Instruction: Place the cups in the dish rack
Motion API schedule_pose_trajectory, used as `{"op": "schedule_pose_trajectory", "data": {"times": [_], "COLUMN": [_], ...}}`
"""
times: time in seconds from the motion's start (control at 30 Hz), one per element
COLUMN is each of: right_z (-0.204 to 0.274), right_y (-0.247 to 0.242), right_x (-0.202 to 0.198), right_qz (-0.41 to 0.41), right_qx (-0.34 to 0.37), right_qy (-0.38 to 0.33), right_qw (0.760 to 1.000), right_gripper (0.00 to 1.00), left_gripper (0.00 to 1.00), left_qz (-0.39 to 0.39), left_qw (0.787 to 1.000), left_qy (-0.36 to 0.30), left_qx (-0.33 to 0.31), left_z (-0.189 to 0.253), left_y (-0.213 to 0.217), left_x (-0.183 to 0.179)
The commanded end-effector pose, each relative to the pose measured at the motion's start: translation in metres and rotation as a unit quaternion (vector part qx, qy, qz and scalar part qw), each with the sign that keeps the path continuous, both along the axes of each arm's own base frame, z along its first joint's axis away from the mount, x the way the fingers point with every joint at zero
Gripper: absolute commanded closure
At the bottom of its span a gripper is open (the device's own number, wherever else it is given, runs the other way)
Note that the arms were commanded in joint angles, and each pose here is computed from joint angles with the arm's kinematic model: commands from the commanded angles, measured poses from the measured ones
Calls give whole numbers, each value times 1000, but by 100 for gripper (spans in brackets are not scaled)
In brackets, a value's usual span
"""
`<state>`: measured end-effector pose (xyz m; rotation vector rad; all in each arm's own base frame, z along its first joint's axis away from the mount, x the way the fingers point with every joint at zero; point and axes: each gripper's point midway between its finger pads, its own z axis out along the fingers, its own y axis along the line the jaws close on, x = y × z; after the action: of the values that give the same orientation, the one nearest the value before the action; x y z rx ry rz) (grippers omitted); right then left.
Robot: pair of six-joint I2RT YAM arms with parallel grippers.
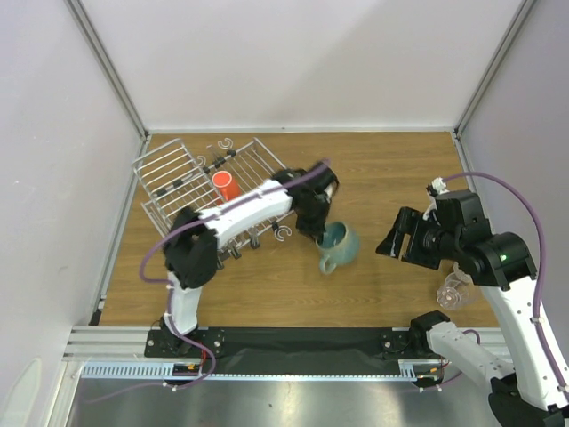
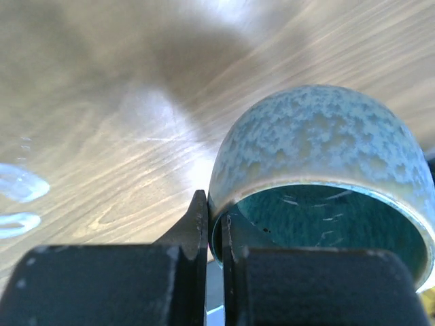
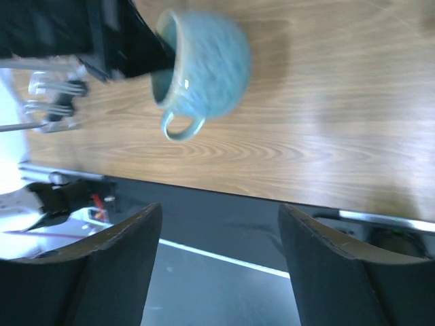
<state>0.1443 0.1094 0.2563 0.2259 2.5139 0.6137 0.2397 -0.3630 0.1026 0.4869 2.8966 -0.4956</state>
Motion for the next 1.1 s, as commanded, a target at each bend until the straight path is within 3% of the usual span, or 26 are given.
{"op": "schedule_pose_trajectory", "data": {"times": [0.0, 0.13, 0.17, 0.2, 0.23, 0.43, 0.6, 0.7, 0.8, 0.87, 0.93, 0.97, 1.0, 1.07], "right_z": [41, 94, 102, 124, 134, 149, 177, 177, 186, 191, 185, 185, 178, 176], "right_y": [24, 64, 76, 82, 88, 105, 132, 144, 152, 154, 158, 159, 164, 167], "right_x": [11, 13, 7, 12, 7, 16, 11, 17, 27, 33, 49, 53, 61, 72], "right_qz": [34, 95, 124, 142, 156, 192, 232, 239, 237, 226, 206, 204, 204, 194], "right_qx": [67, 196, 232, 261, 288, 324, 383, 374, 380, 385, 371, 366, 359, 343], "right_qy": [-51, -104, -105, -151, -153, -165, -187, -188, -212, -221, -223, -223, -217, -228], "right_qw": [996, 970, 959, 943, 932, 911, 874, 876, 869, 867, 877, 880, 885, 890], "right_gripper": [22, 17, 16, 15, 12, 9, 16, 21, 33, 58, 100, 100, 100, 100], "left_gripper": [100, 100, 100, 100, 100, 100, 100, 100, 100, 100, 100, 100, 88, 51], "left_qz": [8, 33, 43, 50, 55, 82, 93, 101, 105, 102, 100, 95, 96, 102], "left_qw": [963, 921, 898, 889, 878, 804, 790, 775, 774, 777, 794, 800, 807, 832], "left_qy": [-91, -109, -125, -132, -141, -151, -129, -117, -121, -134, -150, -158, -168, -179], "left_qx": [-253, -373, -420, -436, -455, -569, -592, -613, -613, -606, -581, -571, -558, -516], "left_z": [170, 234, 267, 278, 287, 349, 360, 368, 370, 368, 359, 358, 355, 341], "left_y": [-17, -10, -8, -5, -4, 17, 22, 26, 32, 38, 44, 46, 50, 60], "left_x": [27, 21, 18, 17, 17, 0, -10, -16, -20, -23, -20, -19, -15, -11]}}
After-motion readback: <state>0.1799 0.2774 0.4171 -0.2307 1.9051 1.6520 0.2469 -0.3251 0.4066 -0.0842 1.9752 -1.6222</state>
